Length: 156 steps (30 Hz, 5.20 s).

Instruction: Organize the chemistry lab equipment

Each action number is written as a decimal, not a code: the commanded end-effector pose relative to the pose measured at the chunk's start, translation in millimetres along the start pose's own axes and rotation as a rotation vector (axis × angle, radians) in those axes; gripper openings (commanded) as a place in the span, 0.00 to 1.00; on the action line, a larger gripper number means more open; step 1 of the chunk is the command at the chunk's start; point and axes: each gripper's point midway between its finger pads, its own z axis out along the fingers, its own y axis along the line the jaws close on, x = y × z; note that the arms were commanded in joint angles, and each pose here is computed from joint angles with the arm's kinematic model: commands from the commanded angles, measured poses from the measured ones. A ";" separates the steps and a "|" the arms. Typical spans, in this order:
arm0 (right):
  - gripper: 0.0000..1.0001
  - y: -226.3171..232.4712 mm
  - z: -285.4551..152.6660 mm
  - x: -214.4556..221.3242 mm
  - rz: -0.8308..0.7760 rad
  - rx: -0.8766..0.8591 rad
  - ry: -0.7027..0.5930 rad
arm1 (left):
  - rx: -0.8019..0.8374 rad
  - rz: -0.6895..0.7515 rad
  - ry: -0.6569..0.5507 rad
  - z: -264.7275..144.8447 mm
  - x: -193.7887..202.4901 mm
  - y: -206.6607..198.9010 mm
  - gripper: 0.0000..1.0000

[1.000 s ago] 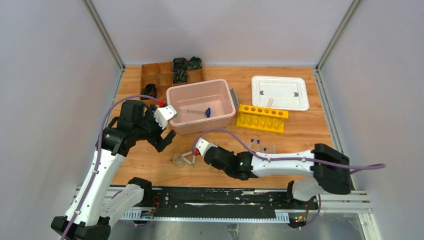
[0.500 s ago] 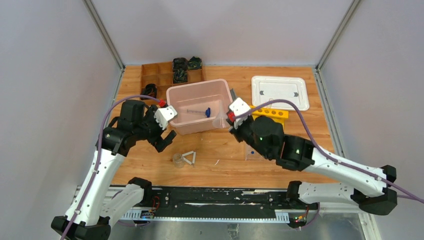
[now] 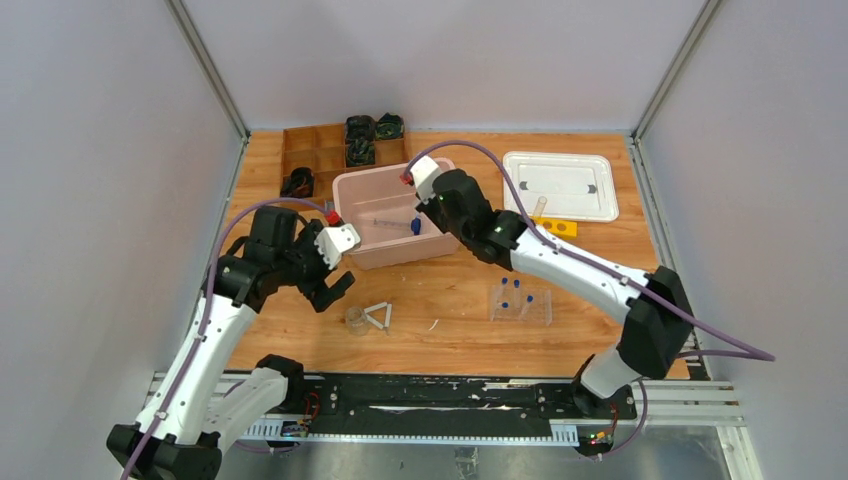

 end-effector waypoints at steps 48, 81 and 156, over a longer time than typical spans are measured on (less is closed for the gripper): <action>0.37 8.8 -73.3 46.4 0.386 -0.032 0.015 | 0.388 0.025 0.173 90.5 77.0 -50.0 0.30; 0.37 11.8 -94.0 88.1 0.469 0.023 0.065 | 0.078 0.039 -0.100 35.0 -151.0 79.7 0.00; 0.00 170.1 -77.2 18.1 0.258 -0.483 0.128 | -0.323 -0.303 -0.225 -50.9 -145.0 91.1 0.98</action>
